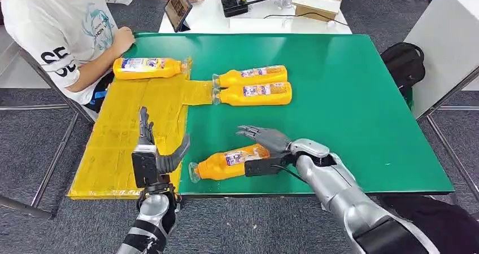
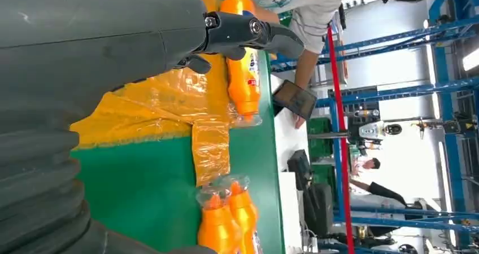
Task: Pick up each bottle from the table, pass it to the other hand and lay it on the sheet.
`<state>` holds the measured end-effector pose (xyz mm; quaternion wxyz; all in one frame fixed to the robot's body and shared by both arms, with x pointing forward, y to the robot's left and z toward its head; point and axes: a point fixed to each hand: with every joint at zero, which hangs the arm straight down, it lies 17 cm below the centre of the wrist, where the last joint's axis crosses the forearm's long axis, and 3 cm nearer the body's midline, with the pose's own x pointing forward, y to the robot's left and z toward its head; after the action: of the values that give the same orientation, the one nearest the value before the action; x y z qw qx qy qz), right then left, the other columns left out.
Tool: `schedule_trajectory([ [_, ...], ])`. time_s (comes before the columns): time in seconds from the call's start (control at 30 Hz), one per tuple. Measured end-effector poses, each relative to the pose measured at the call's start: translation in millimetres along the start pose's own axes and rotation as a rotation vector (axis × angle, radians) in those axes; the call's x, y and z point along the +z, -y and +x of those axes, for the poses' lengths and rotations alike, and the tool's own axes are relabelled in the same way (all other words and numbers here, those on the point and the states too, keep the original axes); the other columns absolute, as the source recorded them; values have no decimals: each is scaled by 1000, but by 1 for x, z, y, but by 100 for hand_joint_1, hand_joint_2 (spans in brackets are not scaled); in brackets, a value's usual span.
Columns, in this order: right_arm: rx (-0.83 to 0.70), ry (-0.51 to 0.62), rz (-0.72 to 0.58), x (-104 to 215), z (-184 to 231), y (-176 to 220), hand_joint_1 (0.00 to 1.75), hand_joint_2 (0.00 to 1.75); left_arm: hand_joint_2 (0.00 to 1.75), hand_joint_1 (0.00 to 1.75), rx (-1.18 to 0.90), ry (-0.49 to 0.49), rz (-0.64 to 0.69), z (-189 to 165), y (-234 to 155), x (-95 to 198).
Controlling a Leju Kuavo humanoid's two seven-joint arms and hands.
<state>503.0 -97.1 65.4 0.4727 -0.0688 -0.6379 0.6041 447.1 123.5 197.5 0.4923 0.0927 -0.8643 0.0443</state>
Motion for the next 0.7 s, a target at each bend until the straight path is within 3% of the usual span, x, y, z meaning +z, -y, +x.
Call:
schedule_trajectory([
  [0.3, 8, 12, 33, -6, 8, -4, 0, 175, 175, 0, 2, -3, 2, -1, 0, 0],
  [0.7, -2, -70, 147, 1, -15, -29, 0, 175, 175, 0, 9, -8, -19, -2, 7, 1],
])
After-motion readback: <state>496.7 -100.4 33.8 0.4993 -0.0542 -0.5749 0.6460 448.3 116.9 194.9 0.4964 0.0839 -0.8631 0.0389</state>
